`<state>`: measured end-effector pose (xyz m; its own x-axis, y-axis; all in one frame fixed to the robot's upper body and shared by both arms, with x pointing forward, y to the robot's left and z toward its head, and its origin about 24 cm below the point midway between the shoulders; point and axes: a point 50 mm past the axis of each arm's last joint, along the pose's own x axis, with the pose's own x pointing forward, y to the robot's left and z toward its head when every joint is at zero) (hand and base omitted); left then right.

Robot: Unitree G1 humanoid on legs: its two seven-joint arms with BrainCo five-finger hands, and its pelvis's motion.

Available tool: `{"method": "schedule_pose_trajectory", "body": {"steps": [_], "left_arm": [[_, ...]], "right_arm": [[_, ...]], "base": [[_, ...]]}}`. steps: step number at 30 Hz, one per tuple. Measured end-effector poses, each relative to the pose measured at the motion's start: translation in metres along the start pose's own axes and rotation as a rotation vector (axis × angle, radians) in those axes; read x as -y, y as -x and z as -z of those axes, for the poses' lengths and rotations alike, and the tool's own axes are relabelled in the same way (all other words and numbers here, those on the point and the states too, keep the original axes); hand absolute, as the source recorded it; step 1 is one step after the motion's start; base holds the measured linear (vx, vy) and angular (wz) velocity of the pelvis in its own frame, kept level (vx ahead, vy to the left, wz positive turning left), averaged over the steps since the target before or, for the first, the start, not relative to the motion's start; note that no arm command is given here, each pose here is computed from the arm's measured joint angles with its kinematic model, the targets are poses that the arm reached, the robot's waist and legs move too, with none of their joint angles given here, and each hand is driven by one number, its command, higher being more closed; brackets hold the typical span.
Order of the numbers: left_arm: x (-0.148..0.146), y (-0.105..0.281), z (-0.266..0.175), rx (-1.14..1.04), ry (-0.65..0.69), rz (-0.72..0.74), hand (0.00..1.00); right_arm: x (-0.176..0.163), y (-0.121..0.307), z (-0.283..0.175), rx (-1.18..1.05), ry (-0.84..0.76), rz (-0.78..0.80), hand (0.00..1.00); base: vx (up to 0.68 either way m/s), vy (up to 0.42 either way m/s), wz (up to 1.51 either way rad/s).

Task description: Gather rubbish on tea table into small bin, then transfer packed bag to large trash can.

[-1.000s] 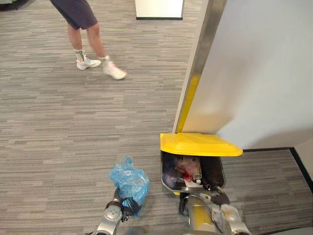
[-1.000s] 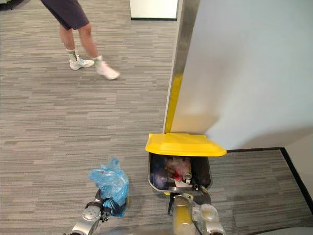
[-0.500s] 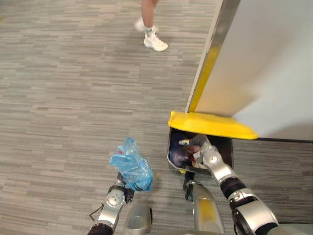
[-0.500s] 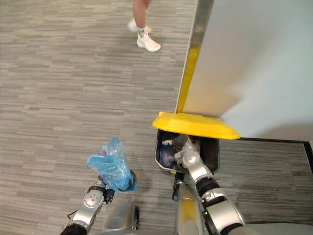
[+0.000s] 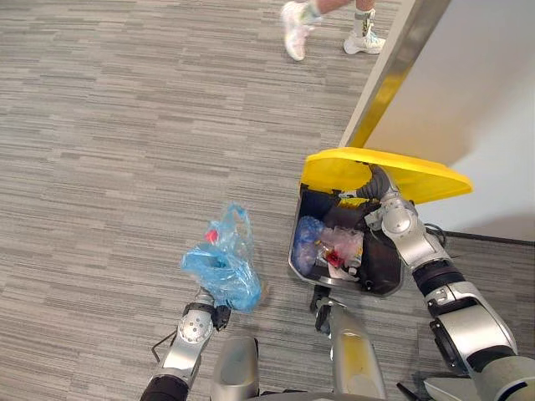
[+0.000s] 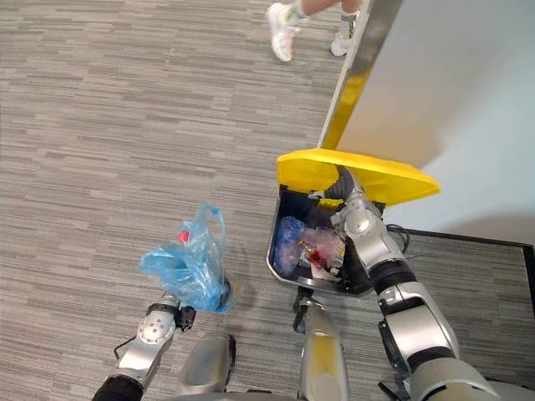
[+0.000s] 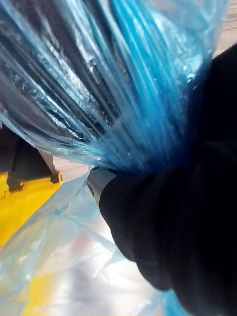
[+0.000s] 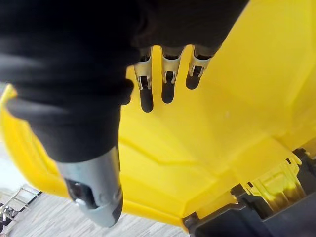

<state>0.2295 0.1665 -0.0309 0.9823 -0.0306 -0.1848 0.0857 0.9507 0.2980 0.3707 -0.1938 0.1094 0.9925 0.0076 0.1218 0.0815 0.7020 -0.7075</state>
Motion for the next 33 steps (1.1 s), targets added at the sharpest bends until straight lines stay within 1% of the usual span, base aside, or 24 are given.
{"method": "schedule_pose_trajectory", "body": {"steps": [4, 10, 13, 15, 18, 19, 22, 24, 27, 31, 33], "left_arm": [[0.003, -0.001, -0.009, 0.039, 0.008, 0.013, 1.00], [0.014, -0.001, -0.029, 0.126, 0.031, 0.080, 1.00], [0.030, 0.000, -0.046, 0.204, 0.058, 0.142, 1.00], [0.038, -0.001, -0.054, 0.235, 0.056, 0.176, 1.00], [0.057, -0.006, -0.074, 0.308, 0.051, 0.255, 1.00], [0.069, -0.010, -0.090, 0.365, 0.047, 0.300, 1.00], [0.080, -0.017, -0.114, 0.446, 0.042, 0.338, 1.00], [0.090, -0.026, -0.134, 0.510, 0.010, 0.376, 1.00], [0.096, -0.043, -0.153, 0.545, -0.043, 0.369, 1.00], [0.093, -0.062, -0.161, 0.526, -0.111, 0.340, 1.00], [0.089, -0.075, -0.166, 0.507, -0.172, 0.317, 1.00]], "right_arm": [[0.002, 0.000, 0.000, 0.000, -0.006, 0.009, 0.00], [0.007, -0.001, 0.001, -0.002, -0.001, 0.027, 0.00], [0.008, -0.001, 0.001, 0.000, 0.013, 0.028, 0.00], [0.010, -0.001, 0.001, 0.001, 0.029, 0.031, 0.00], [0.017, -0.007, -0.006, 0.019, 0.054, 0.042, 0.00], [0.021, -0.010, -0.010, 0.030, 0.070, 0.049, 0.00], [0.024, -0.015, -0.020, 0.063, 0.107, 0.043, 0.00], [0.032, -0.019, -0.027, 0.084, 0.122, 0.060, 0.00], [0.039, -0.027, -0.046, 0.139, 0.146, 0.073, 0.00], [0.054, -0.035, -0.067, 0.191, 0.151, 0.114, 0.00], [0.065, -0.039, -0.080, 0.223, 0.157, 0.144, 0.00]], "base": [[0.00, 0.000, 0.00], [0.00, 0.003, -0.01], [-0.02, 0.039, -0.08], [-0.01, 0.014, -0.02], [-0.04, 0.036, -0.13], [-0.04, 0.029, -0.12], [-0.04, 0.015, -0.09], [-0.03, 0.010, -0.14], [-0.07, 0.003, -0.14], [-0.09, 0.016, -0.29], [-0.07, 0.021, -0.36]]}}
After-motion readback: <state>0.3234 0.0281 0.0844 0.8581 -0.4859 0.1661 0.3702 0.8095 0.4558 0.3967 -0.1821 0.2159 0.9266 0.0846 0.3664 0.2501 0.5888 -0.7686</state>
